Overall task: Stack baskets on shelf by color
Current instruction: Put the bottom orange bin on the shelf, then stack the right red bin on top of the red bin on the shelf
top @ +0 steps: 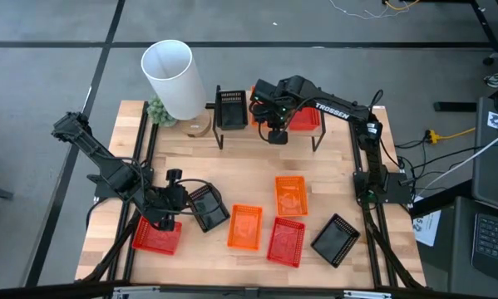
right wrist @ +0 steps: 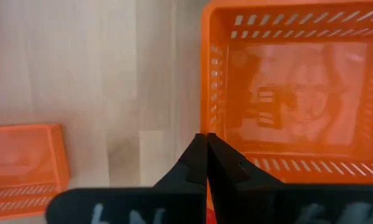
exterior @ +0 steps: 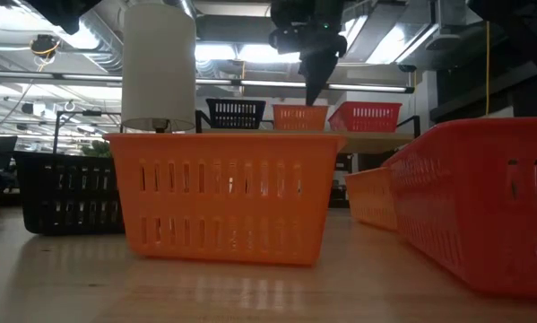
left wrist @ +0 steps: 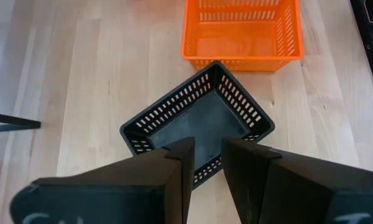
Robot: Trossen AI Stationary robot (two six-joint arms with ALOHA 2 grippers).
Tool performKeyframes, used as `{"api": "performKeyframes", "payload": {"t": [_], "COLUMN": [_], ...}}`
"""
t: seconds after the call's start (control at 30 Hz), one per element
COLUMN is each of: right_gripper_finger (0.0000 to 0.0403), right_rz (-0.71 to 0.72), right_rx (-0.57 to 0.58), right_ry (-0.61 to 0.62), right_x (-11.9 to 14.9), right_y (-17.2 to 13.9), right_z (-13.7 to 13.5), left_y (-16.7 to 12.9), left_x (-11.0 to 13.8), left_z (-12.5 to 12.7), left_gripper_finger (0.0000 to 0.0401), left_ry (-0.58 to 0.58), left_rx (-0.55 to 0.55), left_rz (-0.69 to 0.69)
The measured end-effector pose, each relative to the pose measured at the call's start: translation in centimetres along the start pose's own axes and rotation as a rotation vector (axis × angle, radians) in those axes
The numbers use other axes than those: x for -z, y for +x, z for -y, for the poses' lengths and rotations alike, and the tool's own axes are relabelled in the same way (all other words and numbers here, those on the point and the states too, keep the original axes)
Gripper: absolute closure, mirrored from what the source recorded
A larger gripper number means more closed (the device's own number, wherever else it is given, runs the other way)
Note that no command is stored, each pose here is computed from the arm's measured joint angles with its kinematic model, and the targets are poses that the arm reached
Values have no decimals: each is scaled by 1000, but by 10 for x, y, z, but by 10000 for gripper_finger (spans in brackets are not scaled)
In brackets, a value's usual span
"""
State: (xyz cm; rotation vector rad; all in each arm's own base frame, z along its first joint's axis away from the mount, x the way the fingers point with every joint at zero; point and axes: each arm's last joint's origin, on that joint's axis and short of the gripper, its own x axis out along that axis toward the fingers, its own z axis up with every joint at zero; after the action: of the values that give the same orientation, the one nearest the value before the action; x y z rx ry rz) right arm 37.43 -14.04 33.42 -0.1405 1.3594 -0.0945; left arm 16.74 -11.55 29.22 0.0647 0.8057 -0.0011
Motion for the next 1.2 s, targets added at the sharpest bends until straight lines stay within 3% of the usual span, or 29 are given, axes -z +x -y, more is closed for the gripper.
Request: {"api": "performKeyframes", "payload": {"t": [0.63, 1.2], "right_gripper_finger": [402, 378], "right_rz": [27, 53], "right_rx": [48, 34], "right_ry": [-14, 89], "right_x": [1, -2], "right_y": [-18, -25], "right_z": [-14, -19], "left_y": [0, 0], "left_x": [0, 0], "left_z": [0, 0], "left_gripper_finger": [329, 329], "left_ry": [0, -7], "left_rx": [0, 2], "left_rz": [1, 4]}}
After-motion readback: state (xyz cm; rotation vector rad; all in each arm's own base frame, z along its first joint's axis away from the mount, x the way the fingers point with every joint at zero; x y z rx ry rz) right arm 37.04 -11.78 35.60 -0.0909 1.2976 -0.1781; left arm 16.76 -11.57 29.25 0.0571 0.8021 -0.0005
